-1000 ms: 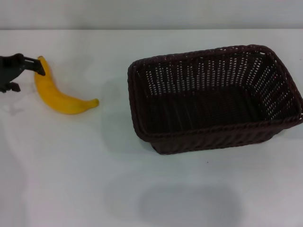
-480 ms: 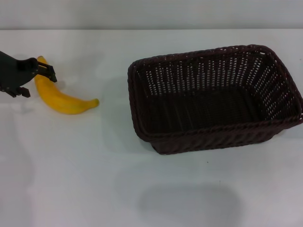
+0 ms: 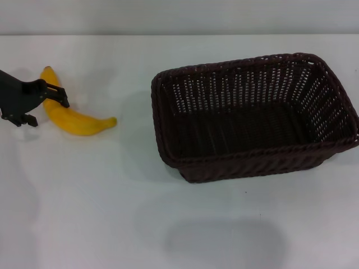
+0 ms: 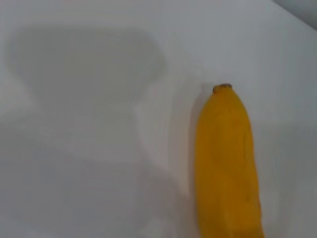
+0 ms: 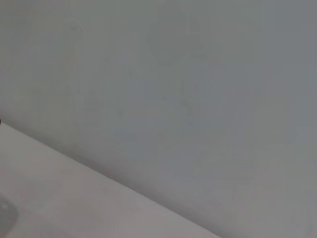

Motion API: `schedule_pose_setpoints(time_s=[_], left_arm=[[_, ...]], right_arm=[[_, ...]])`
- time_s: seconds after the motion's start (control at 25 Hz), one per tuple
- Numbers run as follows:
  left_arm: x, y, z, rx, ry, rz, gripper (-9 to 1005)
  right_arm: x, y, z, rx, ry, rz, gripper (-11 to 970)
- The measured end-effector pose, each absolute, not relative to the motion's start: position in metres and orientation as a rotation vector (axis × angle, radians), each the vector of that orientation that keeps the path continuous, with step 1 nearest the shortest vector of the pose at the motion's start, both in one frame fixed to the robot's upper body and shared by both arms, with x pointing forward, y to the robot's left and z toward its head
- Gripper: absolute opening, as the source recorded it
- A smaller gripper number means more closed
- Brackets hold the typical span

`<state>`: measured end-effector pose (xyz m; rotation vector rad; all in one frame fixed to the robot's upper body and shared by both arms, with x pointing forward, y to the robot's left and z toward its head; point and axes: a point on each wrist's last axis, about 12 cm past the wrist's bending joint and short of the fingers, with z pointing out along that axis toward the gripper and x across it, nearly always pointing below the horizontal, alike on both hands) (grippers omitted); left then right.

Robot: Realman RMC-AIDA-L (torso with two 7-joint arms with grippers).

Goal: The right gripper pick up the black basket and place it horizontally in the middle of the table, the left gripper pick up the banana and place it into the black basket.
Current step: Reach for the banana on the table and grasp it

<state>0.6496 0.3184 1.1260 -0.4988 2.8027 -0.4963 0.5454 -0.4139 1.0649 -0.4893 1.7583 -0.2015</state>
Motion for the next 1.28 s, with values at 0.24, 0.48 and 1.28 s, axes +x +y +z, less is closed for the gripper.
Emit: schedule_pose_setpoints(time_s=[0.24,0.48,1.28], left_arm=[[0.643,0.318,1.122,-0.500,2.847,-0.514,874],[0.637,0.316,1.124,-0.471,2.915,-0.542,867],[0.641,0.312,1.126,-0.341,2.942,-0.400,776]], right_arm=[[0.547,-0.412,1.066,-0.495,1.755,-0.198,419],[0.548,-0.411,1.065,-0.490,1.757,-0.195,420],[0.548,-0.409,1.062,-0.495,1.762,-0.187,421]])
